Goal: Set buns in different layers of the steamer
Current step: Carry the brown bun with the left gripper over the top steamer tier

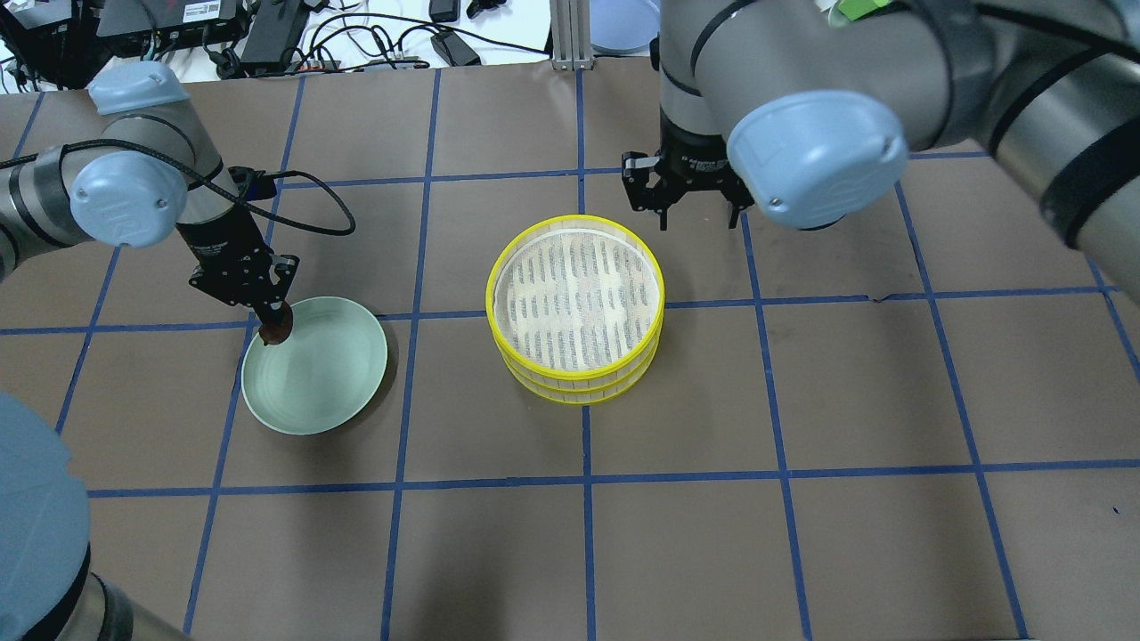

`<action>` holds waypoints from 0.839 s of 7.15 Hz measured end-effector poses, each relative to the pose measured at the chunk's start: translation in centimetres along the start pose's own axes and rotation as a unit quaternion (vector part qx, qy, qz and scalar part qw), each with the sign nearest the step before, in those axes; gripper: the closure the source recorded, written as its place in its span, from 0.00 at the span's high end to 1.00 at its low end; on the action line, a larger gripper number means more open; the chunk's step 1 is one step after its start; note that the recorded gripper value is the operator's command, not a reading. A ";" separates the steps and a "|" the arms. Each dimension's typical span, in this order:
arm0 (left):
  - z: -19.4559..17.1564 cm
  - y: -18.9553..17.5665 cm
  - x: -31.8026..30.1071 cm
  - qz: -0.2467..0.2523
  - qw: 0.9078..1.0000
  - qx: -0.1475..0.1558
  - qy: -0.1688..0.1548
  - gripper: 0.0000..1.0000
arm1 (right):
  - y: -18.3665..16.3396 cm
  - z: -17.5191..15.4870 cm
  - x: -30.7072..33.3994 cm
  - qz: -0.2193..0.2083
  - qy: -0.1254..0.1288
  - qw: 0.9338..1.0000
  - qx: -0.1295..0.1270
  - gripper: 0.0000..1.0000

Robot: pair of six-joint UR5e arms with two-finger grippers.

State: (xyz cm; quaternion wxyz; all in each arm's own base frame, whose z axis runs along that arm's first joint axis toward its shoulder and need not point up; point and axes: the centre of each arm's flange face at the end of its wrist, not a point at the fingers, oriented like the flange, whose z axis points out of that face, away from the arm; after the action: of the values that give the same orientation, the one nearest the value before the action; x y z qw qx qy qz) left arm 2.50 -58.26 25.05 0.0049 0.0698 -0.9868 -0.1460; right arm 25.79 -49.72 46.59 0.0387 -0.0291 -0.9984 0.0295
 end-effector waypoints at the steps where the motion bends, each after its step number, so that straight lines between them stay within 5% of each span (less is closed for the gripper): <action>1: -3.0 0.5 1.9 -0.041 0.999 0.023 0.024 0.00 | 1.6 -3.8 0.8 -0.003 -0.004 1.000 -0.005 0.72; 3: -8.5 2.7 8.6 -0.089 0.991 0.055 0.085 0.00 | 2.5 -6.5 2.2 0.000 -0.016 1.000 -0.007 0.72; 6: -10.7 6.4 19.4 -0.115 0.976 0.053 0.179 0.00 | 0.0 -6.6 8.1 0.008 -0.019 1.000 -0.006 0.73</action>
State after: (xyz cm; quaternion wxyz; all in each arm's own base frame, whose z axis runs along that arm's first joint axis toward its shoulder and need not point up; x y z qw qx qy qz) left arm -17.29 -58.02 36.97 0.1609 0.2077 -0.9617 -0.0779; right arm 18.30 -48.83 53.76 0.0188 -0.0369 -0.9989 0.0240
